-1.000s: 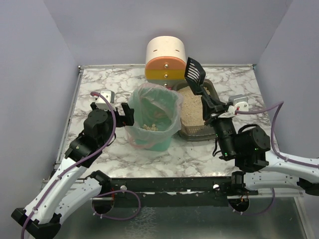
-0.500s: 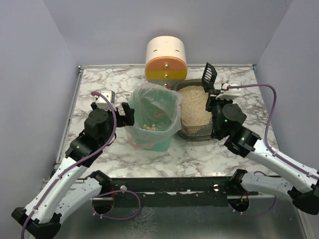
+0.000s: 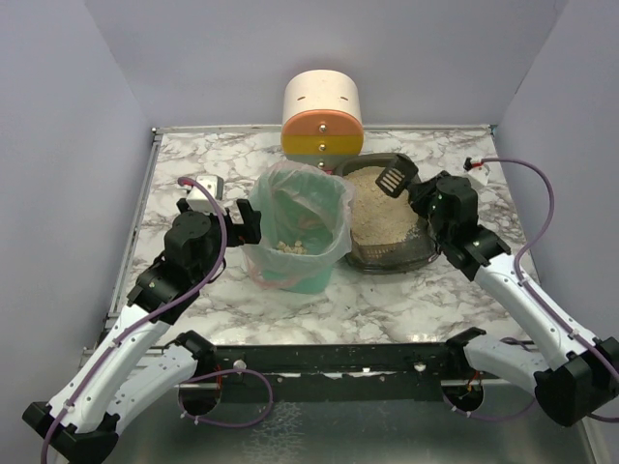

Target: Clean the litter box

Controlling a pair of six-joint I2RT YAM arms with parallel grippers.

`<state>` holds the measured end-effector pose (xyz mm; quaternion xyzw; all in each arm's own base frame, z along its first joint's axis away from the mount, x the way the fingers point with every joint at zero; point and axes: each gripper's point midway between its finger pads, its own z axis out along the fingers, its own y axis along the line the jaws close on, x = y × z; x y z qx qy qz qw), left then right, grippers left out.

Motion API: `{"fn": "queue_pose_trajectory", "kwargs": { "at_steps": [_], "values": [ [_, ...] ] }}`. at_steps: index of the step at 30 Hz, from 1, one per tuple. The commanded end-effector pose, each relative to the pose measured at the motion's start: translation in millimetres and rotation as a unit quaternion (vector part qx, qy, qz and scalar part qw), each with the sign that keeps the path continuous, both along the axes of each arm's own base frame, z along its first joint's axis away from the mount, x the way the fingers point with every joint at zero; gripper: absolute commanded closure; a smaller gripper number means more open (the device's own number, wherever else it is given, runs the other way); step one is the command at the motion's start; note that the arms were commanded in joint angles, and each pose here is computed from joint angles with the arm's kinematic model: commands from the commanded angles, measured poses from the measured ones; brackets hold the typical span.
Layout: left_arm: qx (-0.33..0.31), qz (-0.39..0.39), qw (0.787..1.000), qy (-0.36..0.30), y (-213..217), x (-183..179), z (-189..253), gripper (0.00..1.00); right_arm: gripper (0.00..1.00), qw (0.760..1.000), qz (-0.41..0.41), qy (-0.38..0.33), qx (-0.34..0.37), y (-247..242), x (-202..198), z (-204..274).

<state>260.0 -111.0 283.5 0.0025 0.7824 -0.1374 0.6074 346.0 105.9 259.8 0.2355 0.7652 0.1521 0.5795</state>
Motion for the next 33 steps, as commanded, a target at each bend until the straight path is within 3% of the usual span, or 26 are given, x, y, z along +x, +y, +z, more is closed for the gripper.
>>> {"fn": "queue_pose_trajectory", "kwargs": {
  "at_steps": [1, 14, 33],
  "values": [
    [-0.007, -0.004, 1.000, -0.004, -2, 1, 5, 0.01, 0.99, 0.986, -0.008, 0.055, 0.159, 13, -6, -35],
    [-0.006, -0.004, 1.000, -0.006, -1, 0, 6, 0.01, 0.99, 0.917, -0.116, 0.103, 0.367, 11, -10, -111],
    [-0.005, -0.004, 1.000, -0.004, -2, 1, 4, 0.01, 0.97, 0.902, -0.175, 0.154, 0.364, 6, -9, -165]
  ]
}}
